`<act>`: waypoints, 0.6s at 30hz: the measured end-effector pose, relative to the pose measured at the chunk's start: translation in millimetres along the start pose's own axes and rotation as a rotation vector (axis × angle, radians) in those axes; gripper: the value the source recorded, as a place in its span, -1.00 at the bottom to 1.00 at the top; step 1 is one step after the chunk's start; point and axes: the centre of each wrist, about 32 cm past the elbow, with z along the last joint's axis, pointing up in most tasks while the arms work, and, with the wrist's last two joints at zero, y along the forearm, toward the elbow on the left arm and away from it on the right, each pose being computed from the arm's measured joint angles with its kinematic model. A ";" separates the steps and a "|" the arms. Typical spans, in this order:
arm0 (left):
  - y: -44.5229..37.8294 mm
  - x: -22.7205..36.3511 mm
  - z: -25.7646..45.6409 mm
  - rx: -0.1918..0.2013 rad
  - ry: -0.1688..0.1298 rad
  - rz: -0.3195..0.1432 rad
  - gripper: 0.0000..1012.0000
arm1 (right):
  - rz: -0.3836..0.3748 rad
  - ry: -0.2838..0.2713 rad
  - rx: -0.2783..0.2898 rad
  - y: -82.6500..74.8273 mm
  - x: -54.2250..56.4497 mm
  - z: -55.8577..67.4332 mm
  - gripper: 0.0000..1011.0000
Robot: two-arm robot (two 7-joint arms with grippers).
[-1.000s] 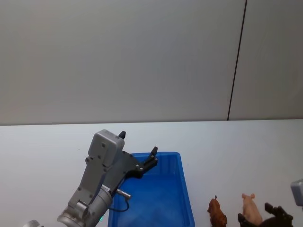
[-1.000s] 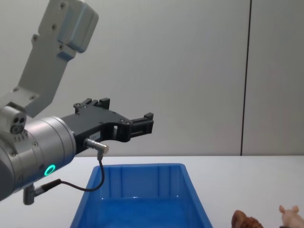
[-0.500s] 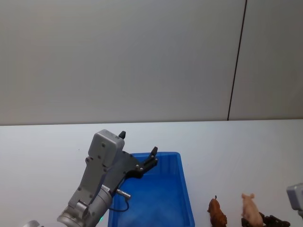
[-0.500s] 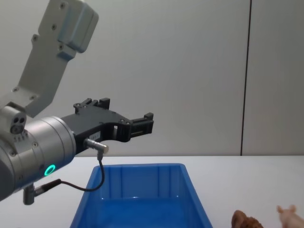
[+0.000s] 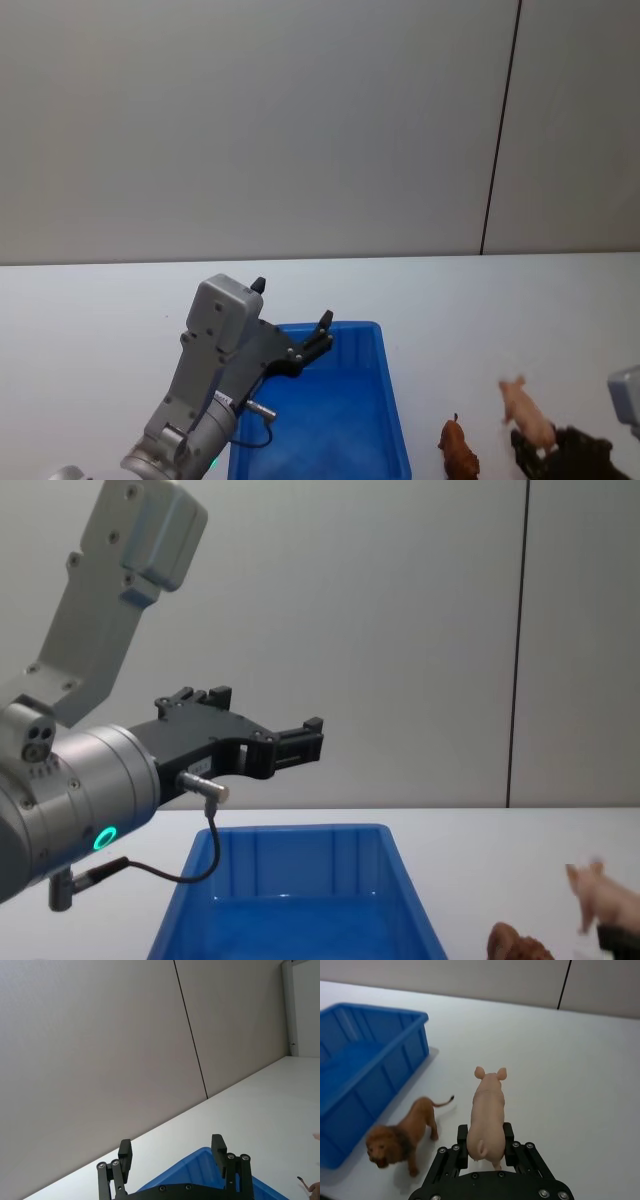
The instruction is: Pick up the two dolls from the table and place them into the box.
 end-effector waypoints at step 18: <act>0.0 0.0 0.0 0.000 0.000 0.000 0.98 | 0.151 -0.081 0.134 24.7 -11.1 59.0 -0.26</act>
